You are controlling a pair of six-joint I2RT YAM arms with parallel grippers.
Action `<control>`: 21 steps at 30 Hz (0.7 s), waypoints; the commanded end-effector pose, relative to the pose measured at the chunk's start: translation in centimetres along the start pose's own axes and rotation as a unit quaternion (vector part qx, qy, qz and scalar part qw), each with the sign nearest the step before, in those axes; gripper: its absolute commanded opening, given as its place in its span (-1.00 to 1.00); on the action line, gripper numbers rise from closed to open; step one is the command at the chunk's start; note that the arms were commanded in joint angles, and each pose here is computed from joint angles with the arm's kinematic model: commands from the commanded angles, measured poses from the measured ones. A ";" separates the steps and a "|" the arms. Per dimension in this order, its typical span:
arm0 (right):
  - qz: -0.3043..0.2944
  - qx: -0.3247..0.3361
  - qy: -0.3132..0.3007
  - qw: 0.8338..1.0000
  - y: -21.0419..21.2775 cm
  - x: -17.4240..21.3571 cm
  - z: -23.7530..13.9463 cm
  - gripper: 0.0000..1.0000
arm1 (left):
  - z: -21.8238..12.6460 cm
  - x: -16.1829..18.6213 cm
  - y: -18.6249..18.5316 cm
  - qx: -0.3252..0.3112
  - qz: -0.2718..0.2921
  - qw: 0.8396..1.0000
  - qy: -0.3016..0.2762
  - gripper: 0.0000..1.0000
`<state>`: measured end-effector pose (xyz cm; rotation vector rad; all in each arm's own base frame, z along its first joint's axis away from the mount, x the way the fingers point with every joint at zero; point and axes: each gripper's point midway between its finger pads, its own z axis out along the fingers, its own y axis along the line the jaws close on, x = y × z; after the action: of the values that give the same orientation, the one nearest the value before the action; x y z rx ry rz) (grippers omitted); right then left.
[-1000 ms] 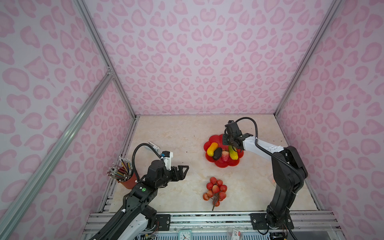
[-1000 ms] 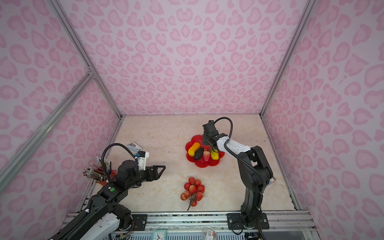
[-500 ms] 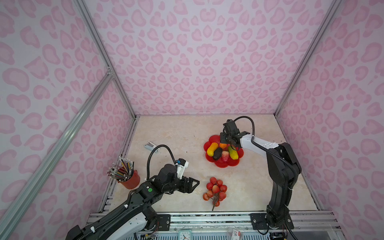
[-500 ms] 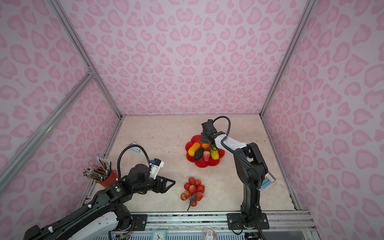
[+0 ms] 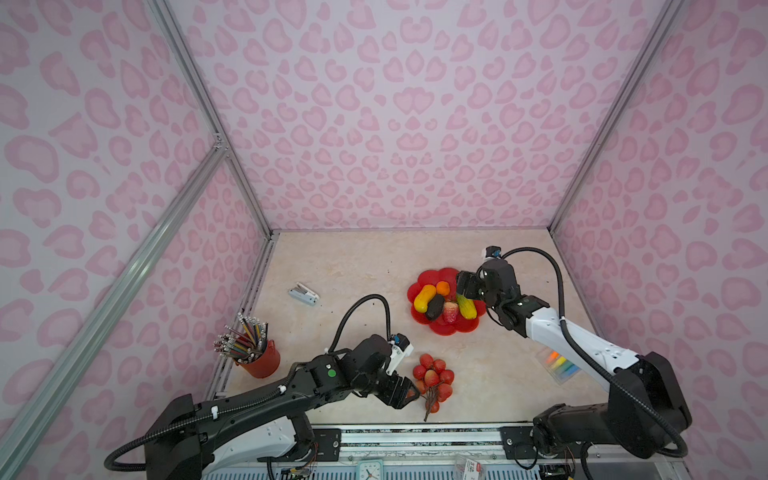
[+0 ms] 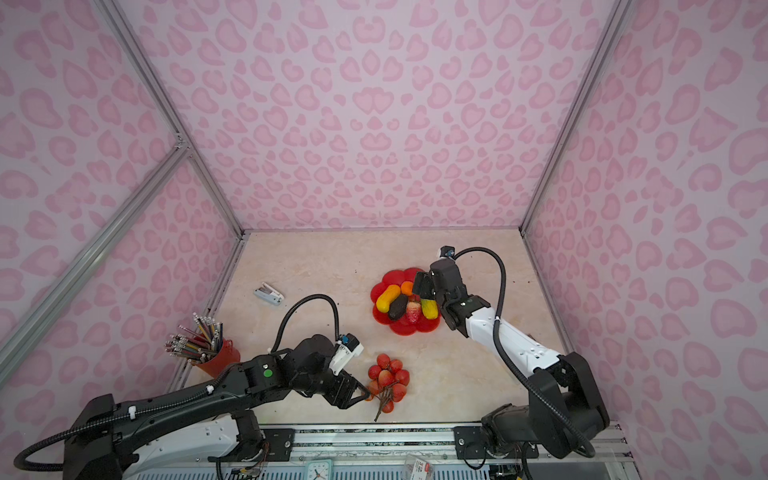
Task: Place and organize the fake fruits in the fruit bowl
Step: 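Grasp the red lychee bunch stems with the left gripper while the right withdraws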
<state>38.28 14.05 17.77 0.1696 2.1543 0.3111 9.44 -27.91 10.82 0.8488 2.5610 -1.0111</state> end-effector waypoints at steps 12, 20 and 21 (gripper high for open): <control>0.037 0.031 -0.032 0.998 -3.3 1.4 -4.1 0.85 | 2.8 2.2 -3.2 0.008 -0.004 0.996 0.094 0.45; 0.051 0.049 -0.059 0.996 -5.1 1.6 -6.3 0.86 | 4.9 2.4 -4.0 0.010 -0.018 0.991 0.130 0.36; 0.053 0.052 -0.063 0.995 -5.4 1.6 -6.6 0.86 | 5.2 2.6 -3.9 0.008 -0.022 0.990 0.137 0.31</control>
<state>32.40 9.33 18.70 0.3125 2.0559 0.2799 5.38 -32.25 8.25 1.0157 2.7793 -0.9724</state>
